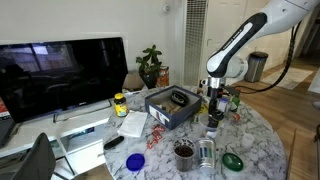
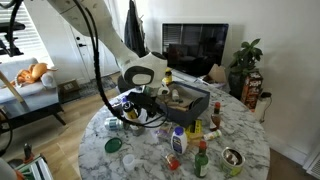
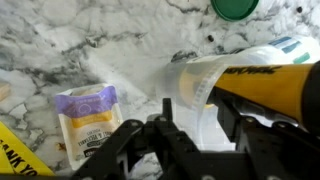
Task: Take the metal cup out of the jar then put the flashlight into the jar
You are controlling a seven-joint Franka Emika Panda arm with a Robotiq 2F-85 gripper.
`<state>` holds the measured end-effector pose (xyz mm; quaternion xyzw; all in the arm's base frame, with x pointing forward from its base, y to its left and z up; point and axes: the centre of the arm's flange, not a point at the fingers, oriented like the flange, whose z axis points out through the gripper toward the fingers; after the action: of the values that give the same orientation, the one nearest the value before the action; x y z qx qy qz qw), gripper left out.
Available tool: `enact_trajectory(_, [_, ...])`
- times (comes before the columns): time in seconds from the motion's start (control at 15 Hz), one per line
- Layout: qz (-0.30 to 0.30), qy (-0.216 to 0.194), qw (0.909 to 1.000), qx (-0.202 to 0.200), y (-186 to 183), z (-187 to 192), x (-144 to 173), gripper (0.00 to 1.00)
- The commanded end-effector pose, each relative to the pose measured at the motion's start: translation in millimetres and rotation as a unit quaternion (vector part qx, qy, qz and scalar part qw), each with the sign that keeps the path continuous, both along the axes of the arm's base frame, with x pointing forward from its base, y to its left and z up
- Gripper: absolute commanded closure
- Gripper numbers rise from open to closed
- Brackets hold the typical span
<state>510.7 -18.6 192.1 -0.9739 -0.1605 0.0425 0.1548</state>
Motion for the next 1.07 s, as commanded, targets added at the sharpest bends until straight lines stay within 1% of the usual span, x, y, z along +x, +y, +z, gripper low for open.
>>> enact_trajectory(0.0, [0.001,0.01,0.9999,-0.008,3,-11,4,0.79])
enact_trajectory(0.07, [0.002,0.011,0.9999,-0.006,4,-10,5,0.85])
enact_trajectory(0.13, [0.001,0.011,0.9999,-0.003,4,-8,6,0.94])
enact_trajectory(0.2, [-0.001,0.011,0.9999,-0.001,4,-5,7,0.99])
enact_trajectory(0.27, [-0.002,0.01,1.0,0.001,3,1,7,1.0])
enact_trajectory(0.4, [-0.005,0.011,0.9999,0.004,2,11,9,1.0])
enact_trajectory(0.47, [-0.007,0.012,0.9999,0.007,2,18,10,0.98])
enact_trajectory(0.6, [-0.007,0.014,0.9998,0.012,2,31,12,1.0])
enact_trajectory(0.67, [-0.006,0.017,0.9997,0.015,4,39,13,0.99])
enact_trajectory(0.8, [-0.021,0.027,0.9993,0.017,9,69,14,0.99])
enact_trajectory(0.87, [-0.027,0.024,0.9991,0.024,12,87,15,0.99])
enact_trajectory(1.0, [-0.06,0.024,0.9974,0.033,19,127,20,0.99])
